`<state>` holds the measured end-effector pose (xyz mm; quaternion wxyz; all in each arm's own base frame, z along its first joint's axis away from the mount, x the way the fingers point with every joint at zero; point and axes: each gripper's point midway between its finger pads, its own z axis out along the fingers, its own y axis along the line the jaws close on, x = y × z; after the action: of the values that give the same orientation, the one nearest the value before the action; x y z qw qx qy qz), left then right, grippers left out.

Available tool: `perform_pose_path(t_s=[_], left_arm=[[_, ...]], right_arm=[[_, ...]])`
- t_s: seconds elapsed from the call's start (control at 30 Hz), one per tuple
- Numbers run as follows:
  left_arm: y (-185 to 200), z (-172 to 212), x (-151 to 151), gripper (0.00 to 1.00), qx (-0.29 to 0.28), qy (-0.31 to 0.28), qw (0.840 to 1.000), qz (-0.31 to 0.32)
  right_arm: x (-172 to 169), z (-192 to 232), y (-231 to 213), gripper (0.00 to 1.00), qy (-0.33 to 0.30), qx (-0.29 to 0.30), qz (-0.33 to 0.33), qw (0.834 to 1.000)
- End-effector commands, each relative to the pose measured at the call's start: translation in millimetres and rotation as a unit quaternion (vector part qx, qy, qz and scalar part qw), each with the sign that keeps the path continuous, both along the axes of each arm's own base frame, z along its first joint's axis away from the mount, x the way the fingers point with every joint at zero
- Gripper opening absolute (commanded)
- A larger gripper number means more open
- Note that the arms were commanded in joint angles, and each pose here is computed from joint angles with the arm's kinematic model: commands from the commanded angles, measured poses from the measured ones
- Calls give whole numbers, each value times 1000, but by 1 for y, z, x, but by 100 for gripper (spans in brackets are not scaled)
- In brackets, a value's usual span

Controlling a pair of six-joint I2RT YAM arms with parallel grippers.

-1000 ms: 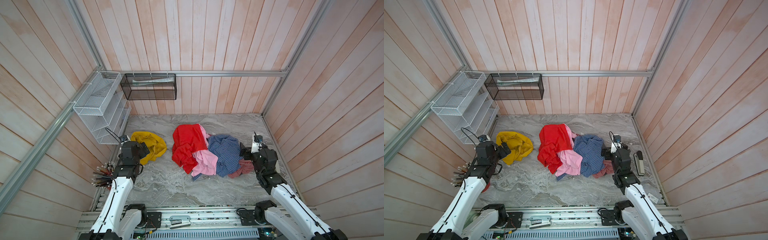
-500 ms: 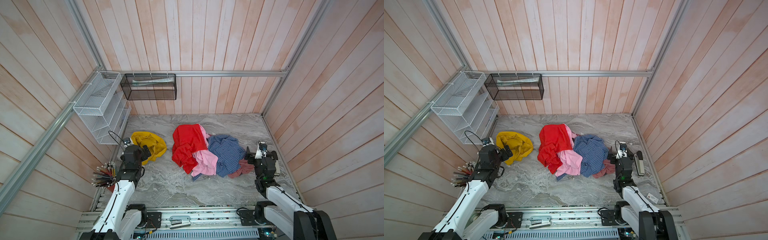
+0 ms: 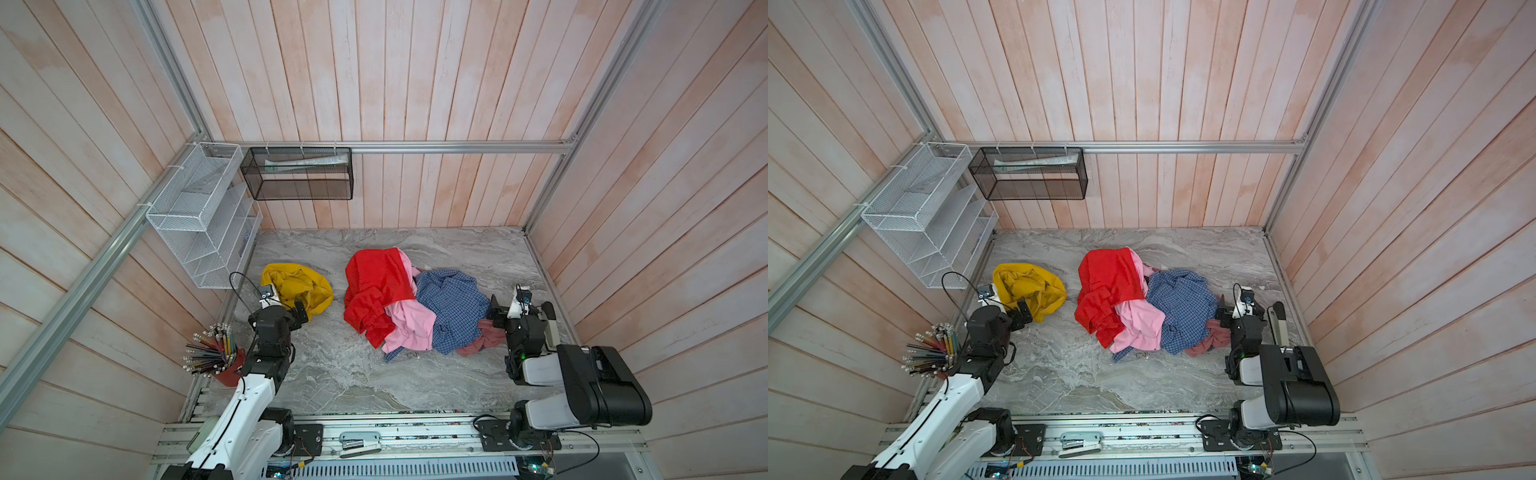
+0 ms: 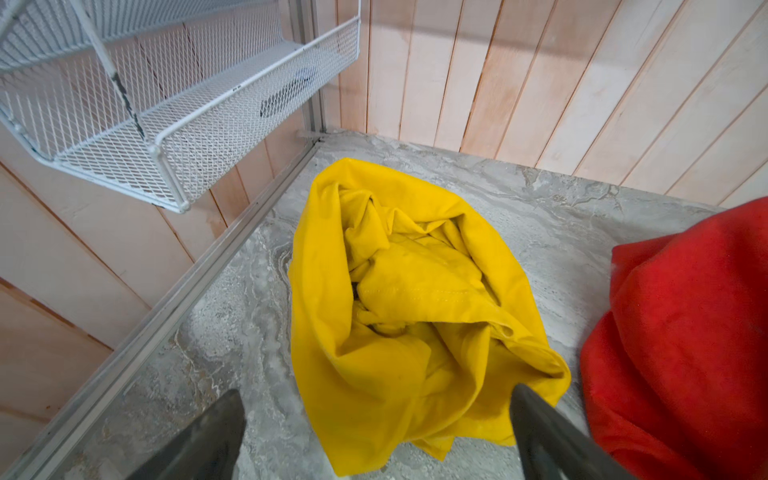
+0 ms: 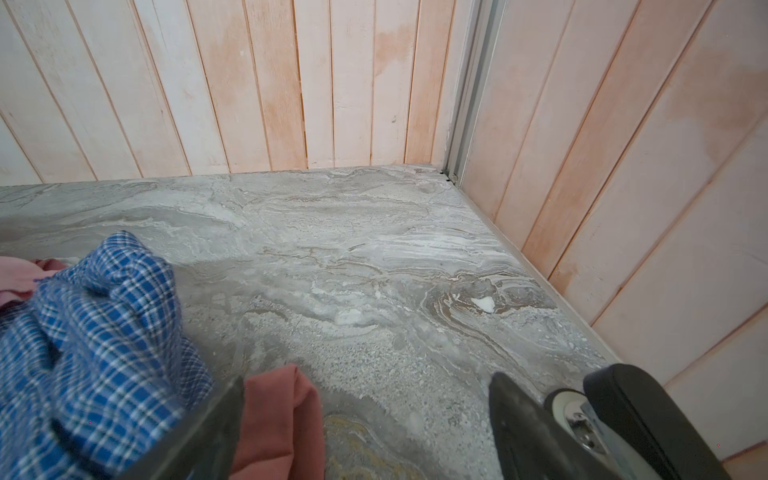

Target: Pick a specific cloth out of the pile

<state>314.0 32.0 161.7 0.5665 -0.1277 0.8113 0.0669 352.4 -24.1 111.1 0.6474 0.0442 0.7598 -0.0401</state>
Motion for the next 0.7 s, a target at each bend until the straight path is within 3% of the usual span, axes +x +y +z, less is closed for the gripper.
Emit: perform_pose_path(t_s=[0.0, 0.13, 0.67], left_arm=[[0, 19, 6, 100, 33, -62, 997, -8], [-4, 19, 15, 100, 65, -82, 994, -28], [-15, -10, 54, 100, 25, -135, 986, -94]], right_arm=[[8, 24, -1, 92, -59, 13, 1, 998], [22, 13, -10, 96, -6, 19, -28, 999], [21, 14, -10, 98, -12, 19, -26, 999]])
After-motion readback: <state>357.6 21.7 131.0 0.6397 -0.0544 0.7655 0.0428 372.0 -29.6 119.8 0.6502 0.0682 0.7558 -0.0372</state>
